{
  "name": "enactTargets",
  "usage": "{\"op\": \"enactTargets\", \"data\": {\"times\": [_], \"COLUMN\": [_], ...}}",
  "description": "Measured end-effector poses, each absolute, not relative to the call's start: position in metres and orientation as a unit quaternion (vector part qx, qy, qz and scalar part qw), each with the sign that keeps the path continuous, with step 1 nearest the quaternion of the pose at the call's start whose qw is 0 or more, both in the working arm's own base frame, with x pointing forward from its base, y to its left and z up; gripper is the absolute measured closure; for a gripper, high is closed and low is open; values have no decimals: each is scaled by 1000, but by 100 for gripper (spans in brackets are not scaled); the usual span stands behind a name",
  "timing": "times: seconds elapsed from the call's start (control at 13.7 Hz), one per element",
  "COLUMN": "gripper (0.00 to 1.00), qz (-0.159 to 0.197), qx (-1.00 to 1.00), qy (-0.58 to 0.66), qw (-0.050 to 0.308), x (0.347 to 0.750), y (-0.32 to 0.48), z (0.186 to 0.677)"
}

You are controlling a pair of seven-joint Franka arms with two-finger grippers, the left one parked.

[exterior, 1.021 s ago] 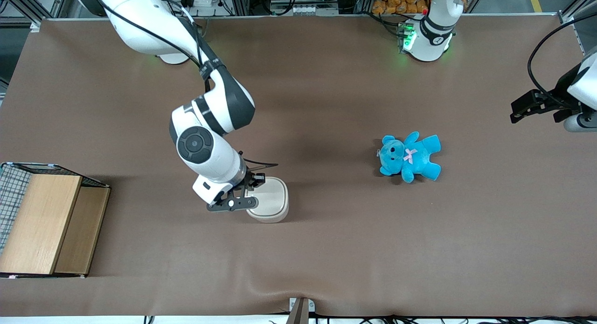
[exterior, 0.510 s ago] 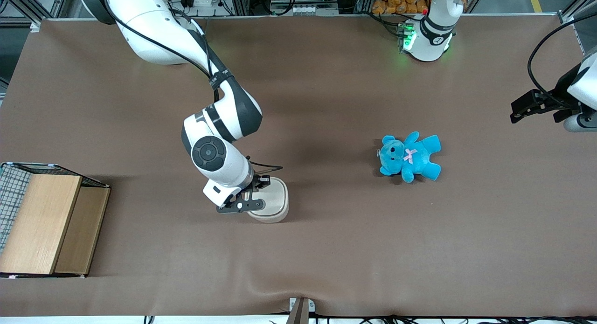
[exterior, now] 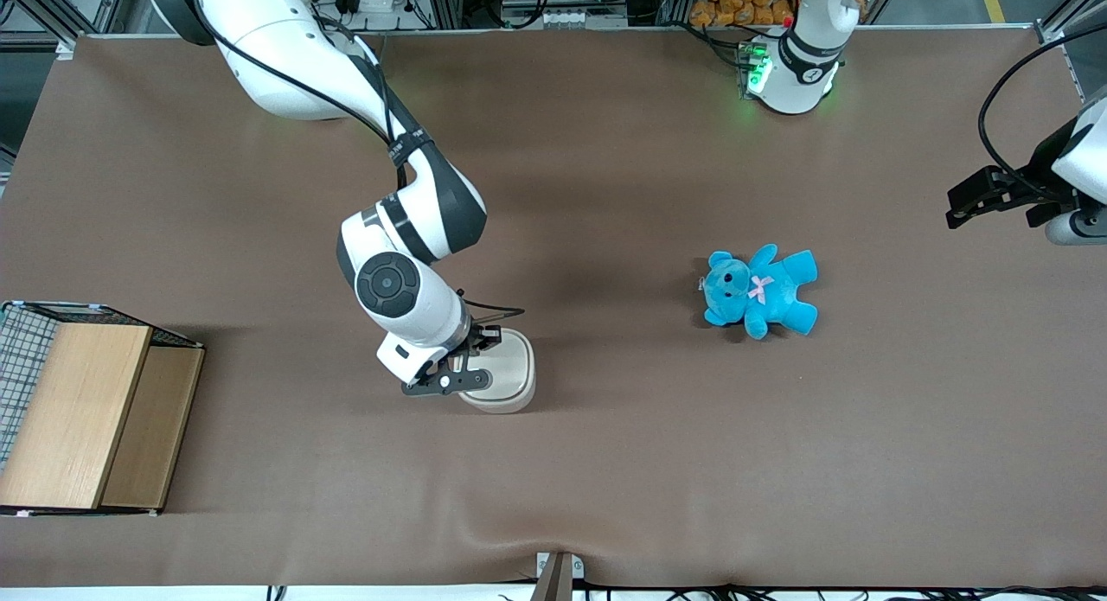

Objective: Open trash can with right arm

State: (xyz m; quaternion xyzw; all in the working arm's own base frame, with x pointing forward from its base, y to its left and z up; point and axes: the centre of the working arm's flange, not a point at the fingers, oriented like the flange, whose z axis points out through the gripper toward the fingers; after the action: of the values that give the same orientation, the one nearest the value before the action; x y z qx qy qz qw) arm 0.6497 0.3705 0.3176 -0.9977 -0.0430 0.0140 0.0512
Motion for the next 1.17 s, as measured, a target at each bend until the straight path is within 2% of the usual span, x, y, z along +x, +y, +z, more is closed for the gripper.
{"op": "enactTargets", "data": {"times": [0.36, 0.66, 0.8, 1.17], "gripper": [99, 99, 99, 99], "qz": [3, -4, -2, 35], "qx": [-997, -997, -998, -999], "qy": [-46, -47, -33, 3], "qw": [58, 59, 53, 36], "x": [651, 640, 641, 654], "y": [372, 359, 333, 210], "z": [360, 435, 463, 514]}}
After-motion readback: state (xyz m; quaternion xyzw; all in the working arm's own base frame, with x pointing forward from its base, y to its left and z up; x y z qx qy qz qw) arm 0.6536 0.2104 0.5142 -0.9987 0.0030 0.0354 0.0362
